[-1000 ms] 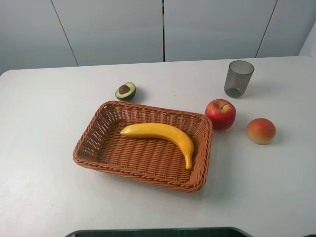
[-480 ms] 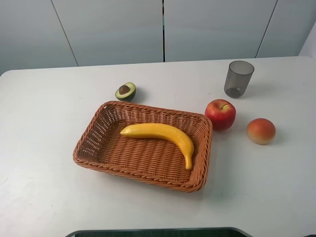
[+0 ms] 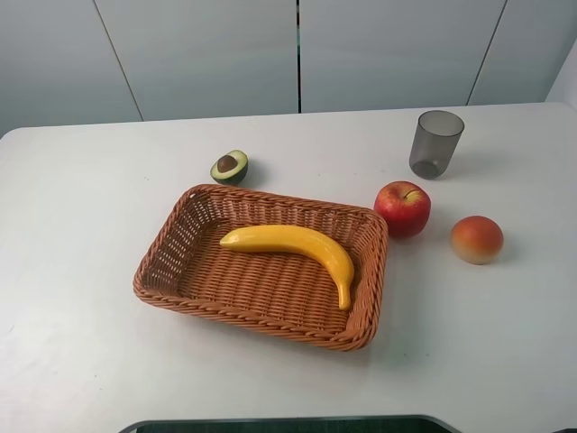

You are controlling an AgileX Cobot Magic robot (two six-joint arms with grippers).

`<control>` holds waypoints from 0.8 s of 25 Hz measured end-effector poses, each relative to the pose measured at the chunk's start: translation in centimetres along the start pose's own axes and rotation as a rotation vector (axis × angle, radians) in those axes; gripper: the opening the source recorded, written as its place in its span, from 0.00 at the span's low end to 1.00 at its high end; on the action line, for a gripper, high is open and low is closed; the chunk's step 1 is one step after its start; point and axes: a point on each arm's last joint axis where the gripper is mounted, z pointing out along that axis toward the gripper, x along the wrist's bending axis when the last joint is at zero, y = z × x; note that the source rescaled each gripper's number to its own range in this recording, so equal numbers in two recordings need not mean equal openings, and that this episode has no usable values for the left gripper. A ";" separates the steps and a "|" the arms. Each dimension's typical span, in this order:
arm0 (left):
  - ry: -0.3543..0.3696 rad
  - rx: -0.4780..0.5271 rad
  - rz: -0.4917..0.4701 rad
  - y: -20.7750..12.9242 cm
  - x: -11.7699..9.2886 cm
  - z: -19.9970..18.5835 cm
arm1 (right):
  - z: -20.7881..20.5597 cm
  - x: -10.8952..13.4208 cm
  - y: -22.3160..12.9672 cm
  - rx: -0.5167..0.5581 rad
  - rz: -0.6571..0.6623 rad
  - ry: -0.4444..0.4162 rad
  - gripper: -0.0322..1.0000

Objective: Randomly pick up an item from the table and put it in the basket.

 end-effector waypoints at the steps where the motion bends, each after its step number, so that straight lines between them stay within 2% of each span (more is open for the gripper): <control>1: 0.000 0.000 0.000 0.0 0.0 0.0 | 0.0 0.0 0.0 0.000 -0.001 -0.002 0.99; 10: 0.000 0.000 0.000 0.0 0.0 0.0 | 0.0 -0.1 0.0 -0.004 0.001 -0.030 0.99; 17: 0.000 0.000 0.000 0.0 0.0 0.0 | 0.1 0.0 0.1 -0.008 0.086 -0.185 0.99; 20: 0.000 0.000 0.000 0.0 0.0 0.0 | 0.1 0.0 0.1 -0.009 0.100 -0.211 0.99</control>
